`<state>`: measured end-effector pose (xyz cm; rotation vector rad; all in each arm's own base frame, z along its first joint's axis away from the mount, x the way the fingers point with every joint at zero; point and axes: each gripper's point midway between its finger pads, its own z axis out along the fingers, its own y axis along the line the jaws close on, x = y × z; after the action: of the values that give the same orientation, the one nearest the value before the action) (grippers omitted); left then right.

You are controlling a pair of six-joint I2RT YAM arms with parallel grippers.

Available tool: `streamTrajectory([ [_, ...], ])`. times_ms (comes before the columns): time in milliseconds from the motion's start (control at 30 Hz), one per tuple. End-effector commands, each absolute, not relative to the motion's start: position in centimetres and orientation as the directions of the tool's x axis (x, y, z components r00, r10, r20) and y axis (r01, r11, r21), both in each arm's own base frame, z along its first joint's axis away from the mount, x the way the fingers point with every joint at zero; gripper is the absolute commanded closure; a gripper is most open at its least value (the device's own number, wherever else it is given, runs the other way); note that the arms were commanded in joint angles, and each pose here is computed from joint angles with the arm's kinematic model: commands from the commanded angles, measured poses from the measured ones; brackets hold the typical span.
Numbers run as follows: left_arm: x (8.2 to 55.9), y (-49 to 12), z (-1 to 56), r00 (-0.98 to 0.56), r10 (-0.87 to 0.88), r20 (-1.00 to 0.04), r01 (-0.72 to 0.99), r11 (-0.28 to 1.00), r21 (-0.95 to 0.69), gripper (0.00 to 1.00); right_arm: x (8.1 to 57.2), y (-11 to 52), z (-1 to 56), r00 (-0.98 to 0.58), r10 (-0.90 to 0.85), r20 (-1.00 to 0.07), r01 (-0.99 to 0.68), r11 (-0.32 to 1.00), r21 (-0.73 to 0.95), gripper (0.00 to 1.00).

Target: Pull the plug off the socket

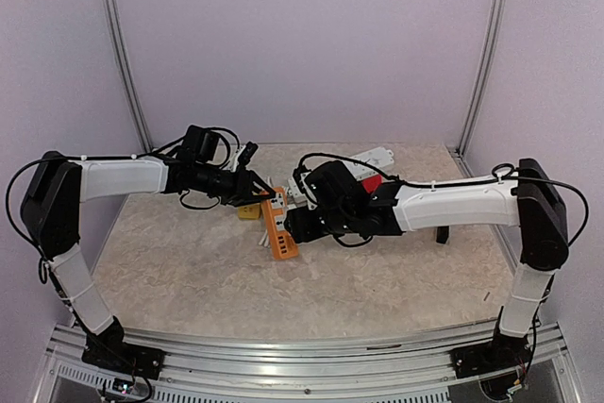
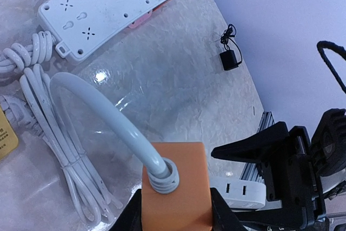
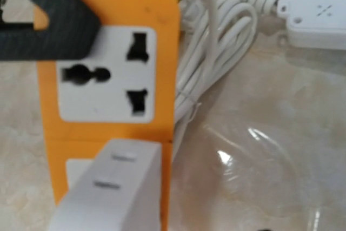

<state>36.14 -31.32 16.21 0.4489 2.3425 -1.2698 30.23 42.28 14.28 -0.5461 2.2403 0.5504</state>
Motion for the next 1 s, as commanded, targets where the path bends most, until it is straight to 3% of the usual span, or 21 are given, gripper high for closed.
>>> streamTrajectory([
  [0,35.4,-32.0,18.4,-0.808,0.093,-0.582,0.552,0.468,-0.690,0.84,30.2,42.5,16.3,-0.625,-0.150,-0.766,-0.558,0.772,0.304,0.36],
  [300,35.3,-32.1,18.6,-0.807,0.092,-0.583,0.553,0.464,-0.692,0.84,29.7,42.4,19.5,-0.565,-0.105,-0.818,-0.645,0.675,0.359,0.32],
  [400,35.3,-32.1,18.7,-0.808,0.091,-0.583,0.553,0.461,-0.694,0.84,28.7,42.8,20.7,-0.535,-0.108,-0.838,-0.697,0.616,0.366,0.23],
  [500,35.3,-32.0,18.8,-0.807,0.088,-0.585,0.553,0.463,-0.693,0.84,29.3,42.6,21.1,-0.535,-0.114,-0.837,-0.681,0.645,0.347,0.17],
  [667,35.3,-32.0,18.7,-0.808,0.087,-0.583,0.549,0.468,-0.692,0.84,30.1,42.3,19.0,-0.563,-0.182,-0.806,-0.631,0.725,0.276,0.16],
  [967,35.5,-31.8,18.7,-0.804,0.085,-0.588,0.550,0.482,-0.682,0.84,29.5,44.5,17.1,-0.586,-0.229,-0.777,-0.632,0.729,0.263,0.22],
])
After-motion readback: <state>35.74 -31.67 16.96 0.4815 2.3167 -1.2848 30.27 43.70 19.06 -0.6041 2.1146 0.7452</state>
